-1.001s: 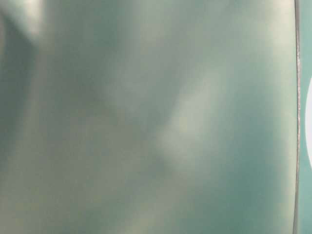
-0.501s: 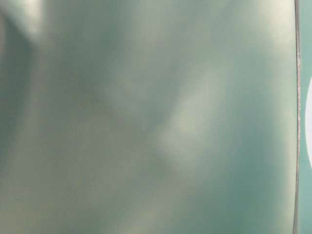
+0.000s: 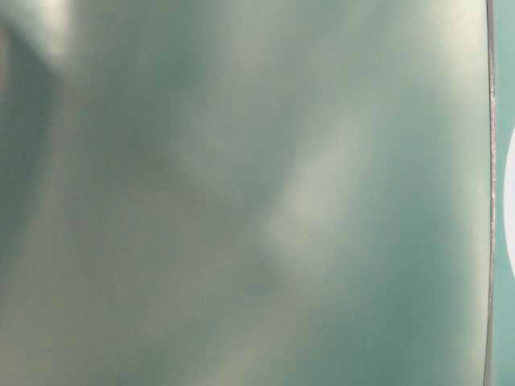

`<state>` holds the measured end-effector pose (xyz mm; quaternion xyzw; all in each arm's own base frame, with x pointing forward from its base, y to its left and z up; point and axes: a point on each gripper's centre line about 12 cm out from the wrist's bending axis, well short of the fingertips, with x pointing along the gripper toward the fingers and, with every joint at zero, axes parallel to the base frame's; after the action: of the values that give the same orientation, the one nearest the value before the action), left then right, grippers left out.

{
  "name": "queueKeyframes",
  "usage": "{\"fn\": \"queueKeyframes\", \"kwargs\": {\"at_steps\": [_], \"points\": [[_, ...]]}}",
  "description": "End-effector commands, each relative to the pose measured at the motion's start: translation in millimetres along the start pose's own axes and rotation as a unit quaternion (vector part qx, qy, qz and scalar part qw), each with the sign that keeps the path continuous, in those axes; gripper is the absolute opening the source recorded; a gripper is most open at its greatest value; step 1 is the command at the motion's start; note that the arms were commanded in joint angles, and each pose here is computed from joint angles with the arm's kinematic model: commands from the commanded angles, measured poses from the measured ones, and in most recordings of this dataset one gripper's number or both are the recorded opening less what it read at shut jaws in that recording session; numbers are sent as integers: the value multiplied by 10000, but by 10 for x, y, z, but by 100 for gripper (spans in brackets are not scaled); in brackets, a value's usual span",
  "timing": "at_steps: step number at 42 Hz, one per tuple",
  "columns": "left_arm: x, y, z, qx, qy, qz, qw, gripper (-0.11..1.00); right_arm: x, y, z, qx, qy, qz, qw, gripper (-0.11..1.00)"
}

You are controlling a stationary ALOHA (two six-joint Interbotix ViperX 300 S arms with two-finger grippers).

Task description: Scoop the yellow hexagonal prism block from the bowl with a spoon using the right arm.

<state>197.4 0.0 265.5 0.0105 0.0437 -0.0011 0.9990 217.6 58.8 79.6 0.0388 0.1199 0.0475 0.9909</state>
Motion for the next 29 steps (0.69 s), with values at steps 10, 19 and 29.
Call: {"fn": "queueKeyframes", "kwargs": {"at_steps": [10,19,29], "points": [[19,4,25,-1,-15,8,10000,0,31,7,-35,22,209,-44,9998,51],[19,4,25,-1,-15,8,10000,0,46,10,-68,26,371,-56,9993,51],[19,4,25,-1,-15,8,10000,0,55,11,-68,31,371,-62,9993,51]]}}
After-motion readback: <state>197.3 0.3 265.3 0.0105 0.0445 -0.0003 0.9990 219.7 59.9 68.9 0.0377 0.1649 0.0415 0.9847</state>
